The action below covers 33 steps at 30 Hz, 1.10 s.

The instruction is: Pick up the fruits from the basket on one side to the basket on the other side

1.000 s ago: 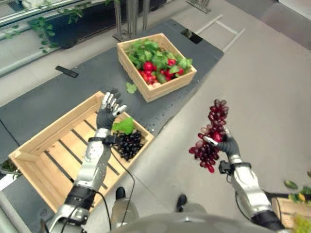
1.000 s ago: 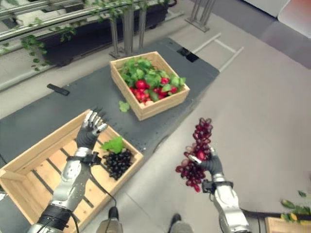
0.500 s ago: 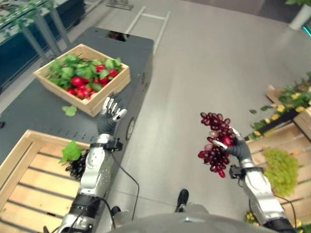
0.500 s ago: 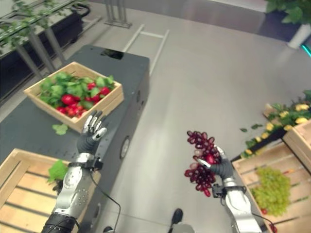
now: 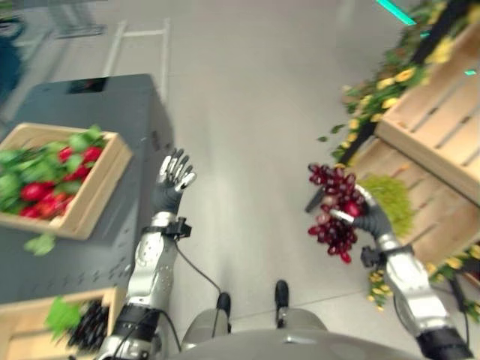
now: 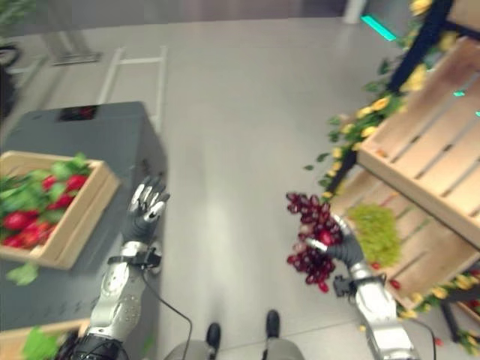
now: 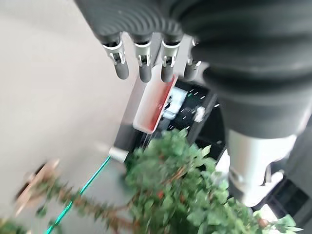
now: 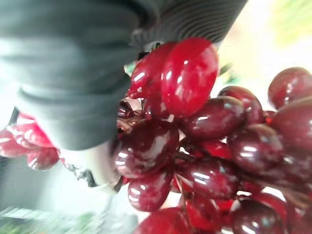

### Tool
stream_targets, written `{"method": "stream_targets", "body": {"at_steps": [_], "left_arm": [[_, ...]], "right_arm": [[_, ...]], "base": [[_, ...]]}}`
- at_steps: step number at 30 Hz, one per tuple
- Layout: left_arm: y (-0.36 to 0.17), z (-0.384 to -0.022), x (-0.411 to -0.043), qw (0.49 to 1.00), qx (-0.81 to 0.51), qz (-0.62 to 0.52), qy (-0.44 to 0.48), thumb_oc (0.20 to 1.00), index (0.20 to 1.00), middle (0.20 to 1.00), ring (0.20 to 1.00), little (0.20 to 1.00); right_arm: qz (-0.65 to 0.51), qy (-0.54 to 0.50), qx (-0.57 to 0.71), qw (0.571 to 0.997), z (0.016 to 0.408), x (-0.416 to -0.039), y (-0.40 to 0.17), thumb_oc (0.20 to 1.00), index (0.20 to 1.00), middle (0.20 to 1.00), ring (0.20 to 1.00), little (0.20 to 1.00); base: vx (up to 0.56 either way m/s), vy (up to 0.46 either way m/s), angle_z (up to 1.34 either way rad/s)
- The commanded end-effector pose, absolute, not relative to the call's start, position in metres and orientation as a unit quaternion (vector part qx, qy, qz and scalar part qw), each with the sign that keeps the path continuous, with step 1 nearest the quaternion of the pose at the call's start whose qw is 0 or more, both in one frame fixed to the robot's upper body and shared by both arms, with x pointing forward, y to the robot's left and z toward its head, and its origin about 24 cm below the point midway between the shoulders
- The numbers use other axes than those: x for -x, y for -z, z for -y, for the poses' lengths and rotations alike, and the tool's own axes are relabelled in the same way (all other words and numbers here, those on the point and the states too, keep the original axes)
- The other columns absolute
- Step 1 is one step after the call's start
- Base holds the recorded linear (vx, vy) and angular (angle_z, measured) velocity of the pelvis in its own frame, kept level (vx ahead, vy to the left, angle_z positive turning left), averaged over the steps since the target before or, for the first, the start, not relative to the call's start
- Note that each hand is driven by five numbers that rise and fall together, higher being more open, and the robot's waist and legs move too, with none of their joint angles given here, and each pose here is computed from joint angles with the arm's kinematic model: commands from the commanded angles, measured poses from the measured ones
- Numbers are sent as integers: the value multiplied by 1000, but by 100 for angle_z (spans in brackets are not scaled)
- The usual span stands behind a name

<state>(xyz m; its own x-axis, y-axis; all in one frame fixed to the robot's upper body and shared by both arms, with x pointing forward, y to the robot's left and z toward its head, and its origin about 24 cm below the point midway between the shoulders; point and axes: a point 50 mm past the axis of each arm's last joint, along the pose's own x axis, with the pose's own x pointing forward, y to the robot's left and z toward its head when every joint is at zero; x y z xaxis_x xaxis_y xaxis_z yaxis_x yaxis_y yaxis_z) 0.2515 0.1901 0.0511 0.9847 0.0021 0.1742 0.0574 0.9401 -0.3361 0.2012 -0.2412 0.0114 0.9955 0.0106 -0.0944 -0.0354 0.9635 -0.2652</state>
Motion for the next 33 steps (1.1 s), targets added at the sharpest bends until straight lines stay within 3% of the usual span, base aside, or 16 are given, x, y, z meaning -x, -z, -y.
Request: {"method": "stream_targets", "body": {"at_steps": [1, 15, 21, 33], "left_arm": [[-72, -190, -257, 973, 177, 144, 22, 1000, 1000, 1000, 1000, 1000], [-68, -195, -251, 976, 174, 134, 3, 1000, 1000, 1000, 1000, 1000], [-77, -190, -259, 976, 159, 144, 20, 1000, 1000, 1000, 1000, 1000], [-72, -192, -256, 978, 161, 132, 19, 1000, 1000, 1000, 1000, 1000]], "right_arm": [[75, -7, 140, 987, 243, -229, -58, 200, 200, 200, 200, 200], [-28, 57, 106, 992, 252, -227, -10, 200, 200, 200, 200, 200], [-16, 83, 64, 994, 249, -242, -13, 200, 200, 200, 200, 200], [-35, 227, 71, 971, 312, -247, -18, 200, 200, 200, 200, 200]], "base": [[134, -5, -32], [138, 70, -29], [26, -3, -14], [68, -97, 16]]}}
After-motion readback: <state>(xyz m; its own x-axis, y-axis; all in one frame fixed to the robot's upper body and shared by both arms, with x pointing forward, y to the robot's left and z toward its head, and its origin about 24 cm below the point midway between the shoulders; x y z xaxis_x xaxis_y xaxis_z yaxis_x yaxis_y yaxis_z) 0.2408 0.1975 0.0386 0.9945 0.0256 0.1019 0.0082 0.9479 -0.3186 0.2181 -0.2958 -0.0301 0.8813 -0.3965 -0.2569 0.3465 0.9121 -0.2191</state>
